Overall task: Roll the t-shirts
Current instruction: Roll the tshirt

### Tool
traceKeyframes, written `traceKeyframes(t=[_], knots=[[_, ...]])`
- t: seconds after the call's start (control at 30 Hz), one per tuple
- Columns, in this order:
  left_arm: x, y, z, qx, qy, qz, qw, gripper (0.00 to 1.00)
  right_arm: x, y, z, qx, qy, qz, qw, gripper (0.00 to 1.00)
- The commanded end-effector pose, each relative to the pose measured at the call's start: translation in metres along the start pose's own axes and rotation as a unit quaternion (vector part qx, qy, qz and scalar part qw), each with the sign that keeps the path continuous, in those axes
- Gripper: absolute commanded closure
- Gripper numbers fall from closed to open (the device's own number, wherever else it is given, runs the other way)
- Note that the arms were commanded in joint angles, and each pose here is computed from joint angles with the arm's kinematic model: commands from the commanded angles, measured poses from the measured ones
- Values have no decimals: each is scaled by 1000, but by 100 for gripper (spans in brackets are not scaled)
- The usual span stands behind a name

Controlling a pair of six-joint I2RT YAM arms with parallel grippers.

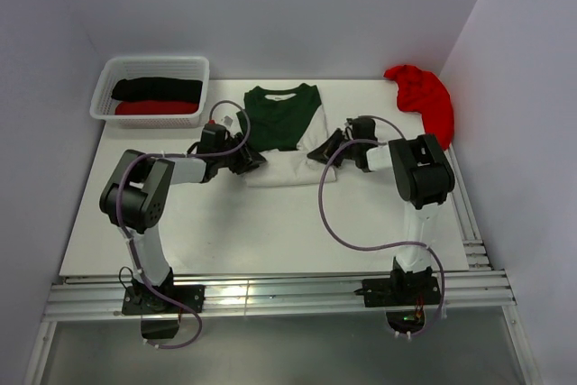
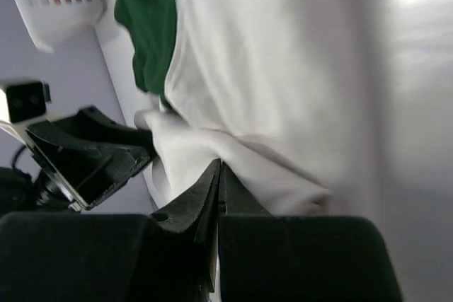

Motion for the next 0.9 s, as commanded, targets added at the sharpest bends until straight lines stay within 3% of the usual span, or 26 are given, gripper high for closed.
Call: traceKeyframes(t=[0.0, 0.23, 0.4, 0.43, 0.6, 0.8, 0.87], knots=[[8, 0, 3, -7, 11, -20, 1000, 55, 32, -8, -2, 12, 0, -49, 999, 100], [21, -15, -7, 1, 50, -44, 998, 51, 45, -36, -3, 6, -16, -84, 996, 100], [23, -52, -25, -14, 104, -78, 991, 38, 30, -77, 29, 21, -96, -133, 986, 77], [22, -66, -32, -15, 115, -95, 989, 36, 24, -91, 41, 21, -135, -150, 979, 71], [4, -101, -40, -15, 144, -121, 982, 22, -6, -119, 53, -25, -226, -205, 952, 67], [-25, -131, -37, -14, 155, -163, 974, 18, -41, -136, 53, -38, -280, -315, 906, 65], [-32, -142, -36, -21, 155, -189, 969, 17, -60, -137, 39, -43, -301, -324, 896, 58]])
Point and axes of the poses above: each gripper's point midway between its finger pads, its own y axis out along the fingers, its own z axis along the line the jaws close on, x = y × z, the point moved 3 cm from there along -y, back along the fingers, and after that the axes turned 4 degrees about y, right-handed, at the moved point
